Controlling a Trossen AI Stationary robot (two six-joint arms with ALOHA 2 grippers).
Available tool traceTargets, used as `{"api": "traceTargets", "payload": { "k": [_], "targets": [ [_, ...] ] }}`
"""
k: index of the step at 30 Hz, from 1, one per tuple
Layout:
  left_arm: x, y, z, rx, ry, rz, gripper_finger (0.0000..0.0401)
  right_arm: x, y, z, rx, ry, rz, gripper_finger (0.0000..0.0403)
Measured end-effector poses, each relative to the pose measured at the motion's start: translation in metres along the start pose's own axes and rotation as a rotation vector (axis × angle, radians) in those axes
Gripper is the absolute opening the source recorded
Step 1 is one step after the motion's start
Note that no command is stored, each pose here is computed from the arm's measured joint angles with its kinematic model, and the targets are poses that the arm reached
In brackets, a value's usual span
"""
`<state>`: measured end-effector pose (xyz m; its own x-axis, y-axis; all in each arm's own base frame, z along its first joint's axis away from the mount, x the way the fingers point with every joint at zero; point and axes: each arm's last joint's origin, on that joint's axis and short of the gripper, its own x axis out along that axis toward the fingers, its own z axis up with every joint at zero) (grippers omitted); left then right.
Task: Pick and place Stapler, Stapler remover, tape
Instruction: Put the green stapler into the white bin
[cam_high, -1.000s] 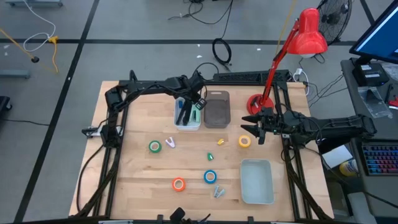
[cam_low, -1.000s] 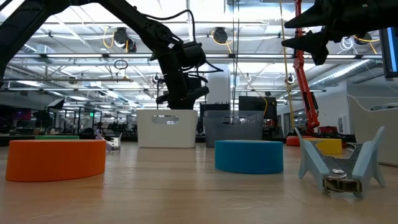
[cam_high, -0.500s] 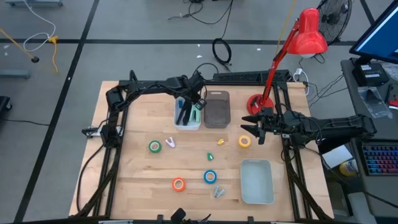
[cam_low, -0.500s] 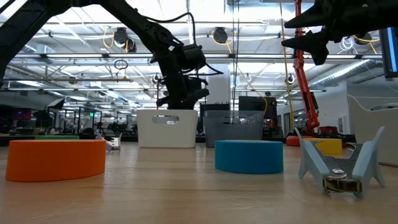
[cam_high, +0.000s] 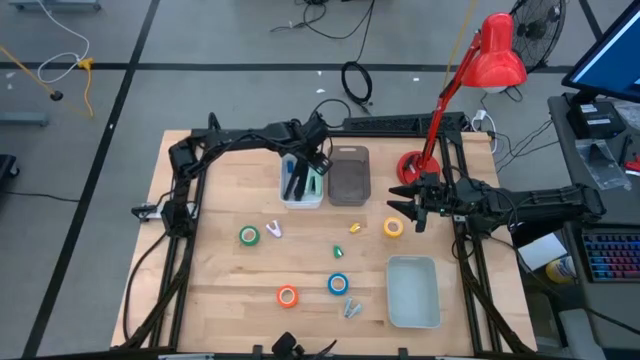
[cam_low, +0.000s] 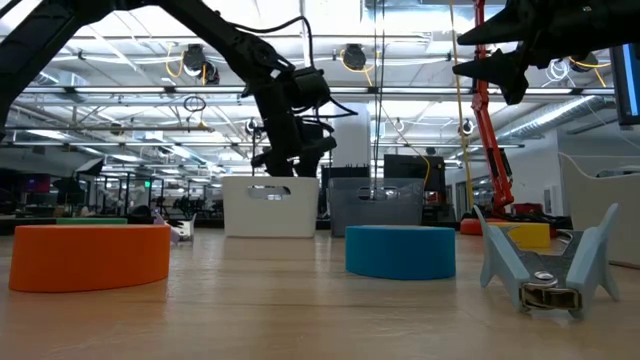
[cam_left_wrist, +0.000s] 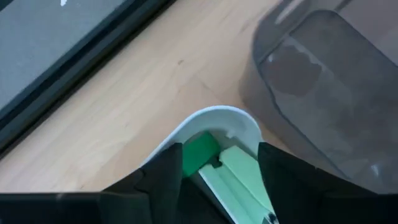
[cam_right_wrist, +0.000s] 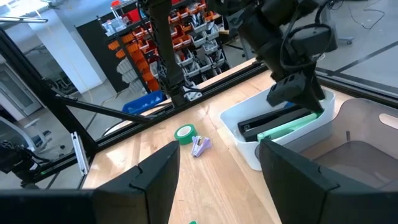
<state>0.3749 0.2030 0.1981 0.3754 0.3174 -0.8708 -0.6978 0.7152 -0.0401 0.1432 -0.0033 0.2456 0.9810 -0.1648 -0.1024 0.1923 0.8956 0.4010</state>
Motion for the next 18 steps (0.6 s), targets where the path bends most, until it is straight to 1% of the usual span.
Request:
{"api": "traceTargets", "payload": {
  "k": [4,7,9,11,14,16,18],
  "targets": [
    [-0.019,0.003,0.012,-0.030,0.025,0.004,0.0231,0.000,0.000,0.000,0.000,0.000,0.000,0.0212],
    [-0.044,0.000,0.022,-0.024,0.033,0.004,0.0228,0.000,0.000,0.000,0.000,0.000,0.000,0.0212],
    [-0.064,-0.006,0.027,-0.013,0.022,-0.020,0.0222,0.000,0.000,0.000,0.000,0.000,0.000,0.0212],
    [-0.083,-0.016,0.026,0.011,0.006,-0.068,0.0215,0.000,0.000,0.000,0.000,0.000,0.000,0.0212],
    [-0.110,-0.037,0.019,0.060,-0.024,-0.141,0.0204,0.000,0.000,0.000,0.000,0.000,0.001,0.0212],
    [-0.124,-0.055,0.012,0.115,-0.041,-0.174,0.0196,0.000,0.000,0.000,0.000,0.000,0.000,0.0212],
    [-0.136,-0.075,0.002,0.199,-0.055,-0.210,0.0189,0.000,0.000,0.000,-0.001,0.002,0.000,0.0212]
  ]
}}
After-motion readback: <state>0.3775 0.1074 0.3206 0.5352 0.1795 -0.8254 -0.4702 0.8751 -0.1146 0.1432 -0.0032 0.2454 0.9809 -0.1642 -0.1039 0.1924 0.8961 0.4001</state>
